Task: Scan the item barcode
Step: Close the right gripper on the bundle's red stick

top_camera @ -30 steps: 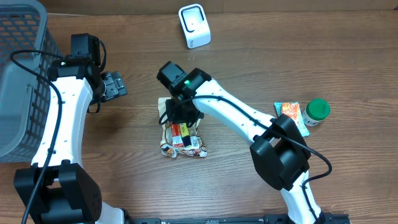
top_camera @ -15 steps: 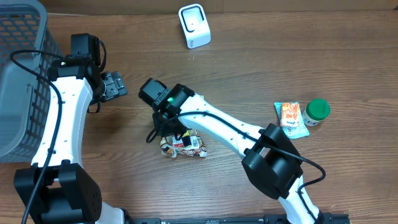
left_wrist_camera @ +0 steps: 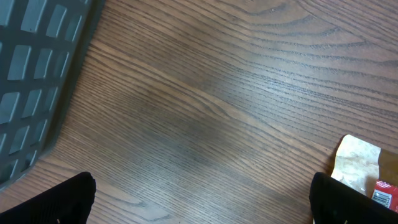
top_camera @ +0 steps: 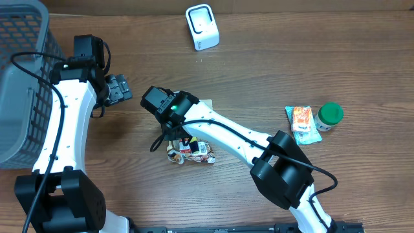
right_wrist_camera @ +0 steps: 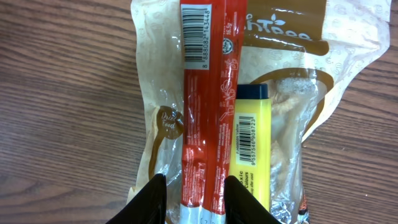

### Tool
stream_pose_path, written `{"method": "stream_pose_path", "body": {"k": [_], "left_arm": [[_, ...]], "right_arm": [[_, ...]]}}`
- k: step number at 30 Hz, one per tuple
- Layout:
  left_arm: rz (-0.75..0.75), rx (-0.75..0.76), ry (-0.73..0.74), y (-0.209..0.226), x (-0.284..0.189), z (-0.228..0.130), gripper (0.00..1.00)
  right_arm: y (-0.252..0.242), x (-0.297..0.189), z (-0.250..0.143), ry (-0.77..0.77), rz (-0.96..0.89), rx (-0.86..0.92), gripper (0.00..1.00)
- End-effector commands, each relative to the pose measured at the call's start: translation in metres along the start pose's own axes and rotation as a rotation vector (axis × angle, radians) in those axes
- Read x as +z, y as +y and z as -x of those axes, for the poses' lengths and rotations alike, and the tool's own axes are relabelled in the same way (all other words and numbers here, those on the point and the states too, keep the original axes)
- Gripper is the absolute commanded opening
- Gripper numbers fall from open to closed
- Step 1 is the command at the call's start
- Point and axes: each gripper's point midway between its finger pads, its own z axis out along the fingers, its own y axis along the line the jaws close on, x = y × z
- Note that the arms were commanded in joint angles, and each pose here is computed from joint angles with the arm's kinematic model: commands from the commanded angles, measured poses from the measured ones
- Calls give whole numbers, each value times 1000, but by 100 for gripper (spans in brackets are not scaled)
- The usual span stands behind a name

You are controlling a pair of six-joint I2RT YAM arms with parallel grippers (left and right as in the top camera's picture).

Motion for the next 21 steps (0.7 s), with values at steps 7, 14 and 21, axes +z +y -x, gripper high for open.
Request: {"method": "stream_pose_path", "body": {"k": [7,14,21], "left_arm": [[-4,15,-29,0,-8,6,100],[-4,16,-29,0,-8,6,100],[-4,16,-29,0,-8,6,100]], "right_arm": [[-3,5,-1,-30,-8,37,31],[-9,20,-9,-15,-23,54,31],[-9,24,-10,-19,-19,79,30]]}}
